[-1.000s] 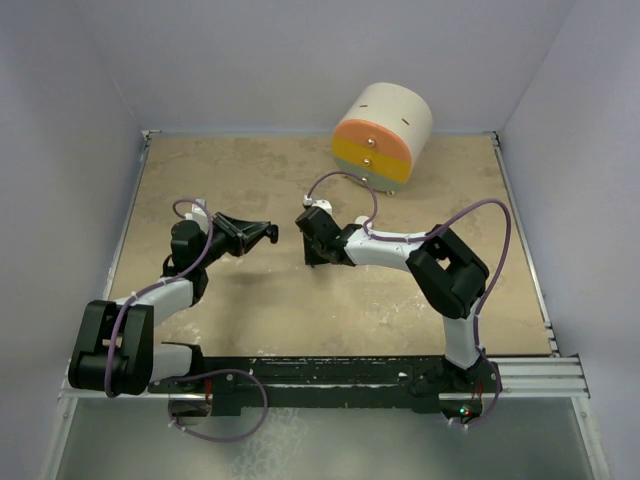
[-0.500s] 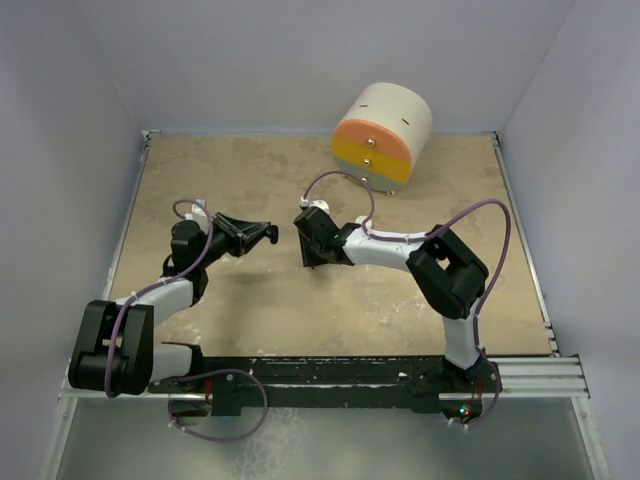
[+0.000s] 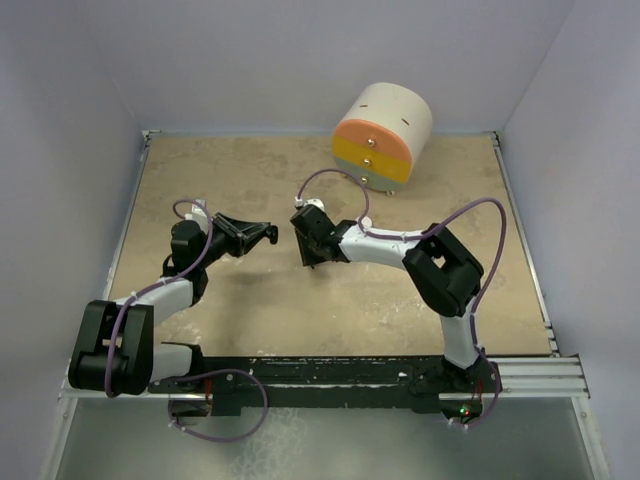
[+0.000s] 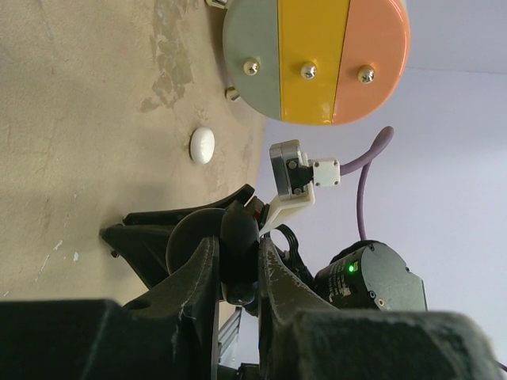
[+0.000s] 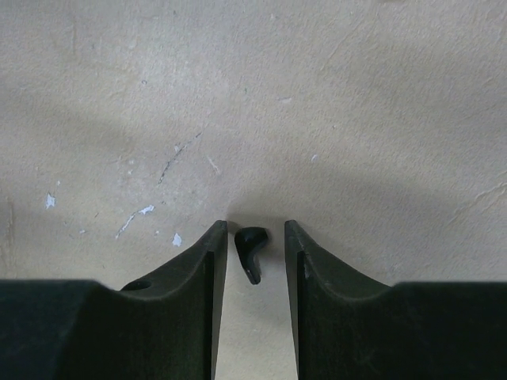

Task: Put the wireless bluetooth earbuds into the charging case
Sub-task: Pick up the earbud from the center of the board.

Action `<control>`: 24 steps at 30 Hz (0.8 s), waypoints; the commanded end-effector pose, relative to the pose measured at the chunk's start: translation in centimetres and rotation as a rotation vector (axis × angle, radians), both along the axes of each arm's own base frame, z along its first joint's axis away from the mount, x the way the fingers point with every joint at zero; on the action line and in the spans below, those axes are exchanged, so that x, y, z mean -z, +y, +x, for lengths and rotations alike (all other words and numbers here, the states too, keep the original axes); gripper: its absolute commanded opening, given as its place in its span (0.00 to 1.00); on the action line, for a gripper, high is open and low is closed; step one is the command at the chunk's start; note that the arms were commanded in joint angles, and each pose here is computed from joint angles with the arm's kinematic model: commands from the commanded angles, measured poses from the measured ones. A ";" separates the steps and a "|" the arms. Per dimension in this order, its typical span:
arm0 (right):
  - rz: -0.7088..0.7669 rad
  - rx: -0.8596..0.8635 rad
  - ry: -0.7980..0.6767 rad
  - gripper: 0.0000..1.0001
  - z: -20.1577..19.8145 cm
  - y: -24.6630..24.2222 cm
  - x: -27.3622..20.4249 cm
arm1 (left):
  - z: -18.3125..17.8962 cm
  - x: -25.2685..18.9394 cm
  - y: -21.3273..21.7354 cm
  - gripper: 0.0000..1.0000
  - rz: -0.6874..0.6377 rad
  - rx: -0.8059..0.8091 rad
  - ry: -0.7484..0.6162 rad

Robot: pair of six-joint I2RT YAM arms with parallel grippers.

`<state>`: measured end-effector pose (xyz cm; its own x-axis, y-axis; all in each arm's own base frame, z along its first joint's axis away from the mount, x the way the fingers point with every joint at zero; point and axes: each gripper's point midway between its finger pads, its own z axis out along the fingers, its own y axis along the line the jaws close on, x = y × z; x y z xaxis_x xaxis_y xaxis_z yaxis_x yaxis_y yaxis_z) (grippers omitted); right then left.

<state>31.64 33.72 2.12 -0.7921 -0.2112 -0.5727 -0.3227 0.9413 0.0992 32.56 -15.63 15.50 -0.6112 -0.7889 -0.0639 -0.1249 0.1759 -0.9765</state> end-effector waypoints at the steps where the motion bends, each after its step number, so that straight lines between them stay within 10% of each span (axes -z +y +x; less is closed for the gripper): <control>1: -0.121 -0.021 0.058 0.37 -1.1 -1.8 2.8 | 0.3 -1.7 0.1 0.00 0.005 0.000 -0.075; 24: -0.149 -0.072 0.116 0.34 -2.9 -1.8 3.9 | 0.0 -1.5 0.2 0.00 -0.002 -0.002 -0.074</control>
<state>31.92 34.14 1.99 -0.7732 -0.2549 -0.5807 -0.3561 0.9322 0.0650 32.59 -15.63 15.60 -0.6105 -0.7892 -0.0662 -0.1204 0.1752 -0.9772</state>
